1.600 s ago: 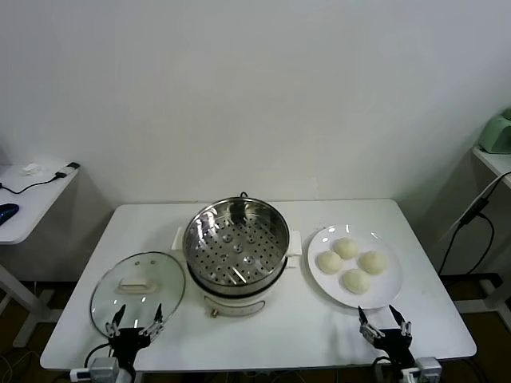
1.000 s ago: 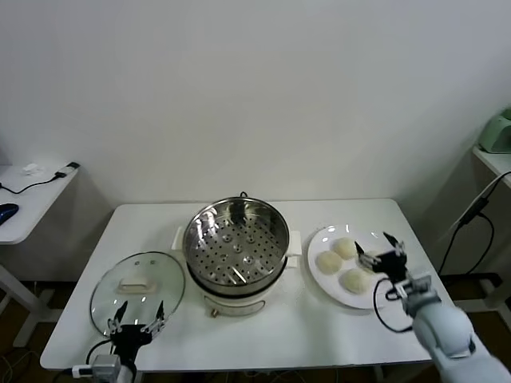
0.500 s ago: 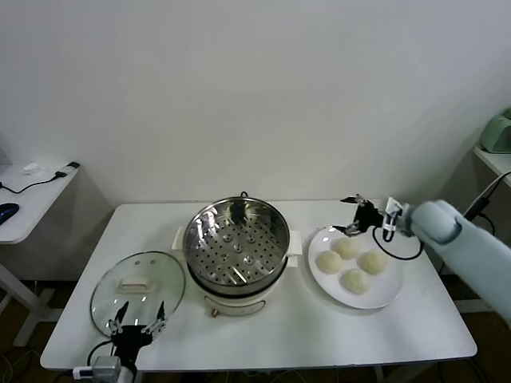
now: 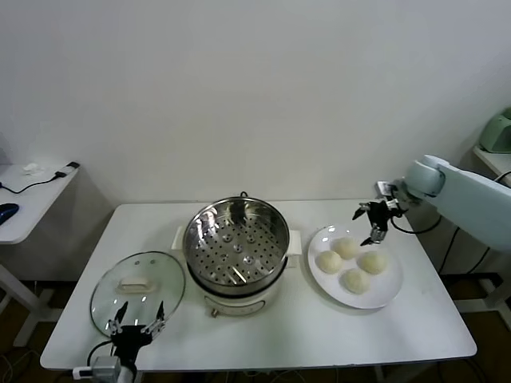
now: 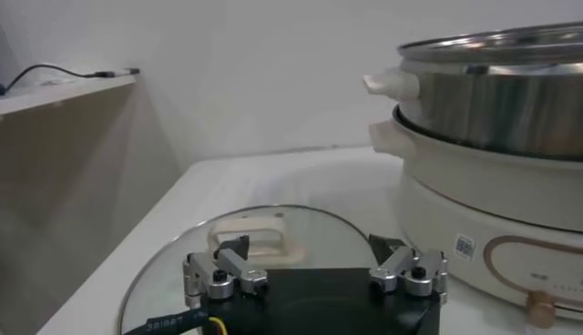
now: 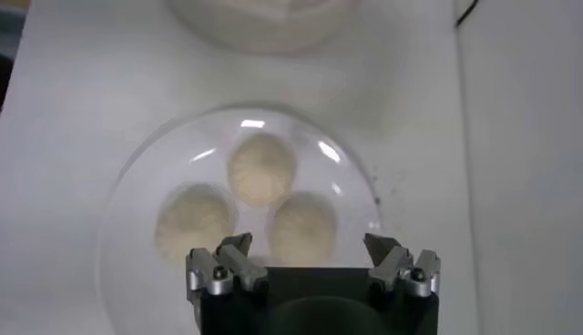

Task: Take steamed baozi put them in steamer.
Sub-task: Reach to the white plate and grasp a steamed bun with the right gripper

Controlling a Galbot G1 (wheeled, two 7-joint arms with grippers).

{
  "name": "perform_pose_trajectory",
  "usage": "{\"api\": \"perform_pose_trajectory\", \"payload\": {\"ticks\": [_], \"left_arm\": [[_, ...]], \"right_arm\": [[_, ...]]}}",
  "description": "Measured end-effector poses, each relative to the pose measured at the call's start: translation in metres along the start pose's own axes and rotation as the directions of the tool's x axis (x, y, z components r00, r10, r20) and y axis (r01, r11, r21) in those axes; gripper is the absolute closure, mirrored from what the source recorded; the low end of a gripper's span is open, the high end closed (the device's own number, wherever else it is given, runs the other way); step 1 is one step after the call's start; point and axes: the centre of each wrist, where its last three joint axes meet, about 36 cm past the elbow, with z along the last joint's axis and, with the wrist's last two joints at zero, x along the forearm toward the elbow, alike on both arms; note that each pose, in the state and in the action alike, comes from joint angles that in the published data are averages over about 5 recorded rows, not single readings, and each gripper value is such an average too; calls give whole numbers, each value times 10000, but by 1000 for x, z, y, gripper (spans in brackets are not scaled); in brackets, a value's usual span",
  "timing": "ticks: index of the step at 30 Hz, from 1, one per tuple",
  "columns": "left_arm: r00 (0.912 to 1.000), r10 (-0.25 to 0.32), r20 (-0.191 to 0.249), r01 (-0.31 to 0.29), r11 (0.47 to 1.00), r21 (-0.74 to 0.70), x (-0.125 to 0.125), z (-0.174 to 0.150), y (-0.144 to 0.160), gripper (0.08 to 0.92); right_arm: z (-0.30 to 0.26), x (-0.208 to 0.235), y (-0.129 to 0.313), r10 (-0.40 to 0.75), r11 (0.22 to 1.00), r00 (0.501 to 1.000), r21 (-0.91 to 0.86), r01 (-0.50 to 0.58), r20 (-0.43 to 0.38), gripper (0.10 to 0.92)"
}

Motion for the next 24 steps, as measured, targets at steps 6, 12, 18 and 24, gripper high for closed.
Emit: {"api": "perform_pose_trajectory", "payload": {"ticks": [6,12,18,24], "left_arm": [[10000,-9,-70,9,10000,-1,0,3,0,177],[9999,12,-102,-12,10000,-22,0,4,-1,177],[9999,54,-137,-55,10000,-39,0,5,-3,177],[9998,69,-200,-70,10000,-67,1,6,-3,177]], "right_arm": [[-6,-29,-8,-145,9998,9987,-144,138,-496,200],[-12,-52,-16,-65,9995,9975,-314,44,-697,200],[-17,-71,-21,-103,9987,9971,-515,64,-758,200],[-21,-81,-25,-138,9977,9968,-677,85,-789,200]]}}
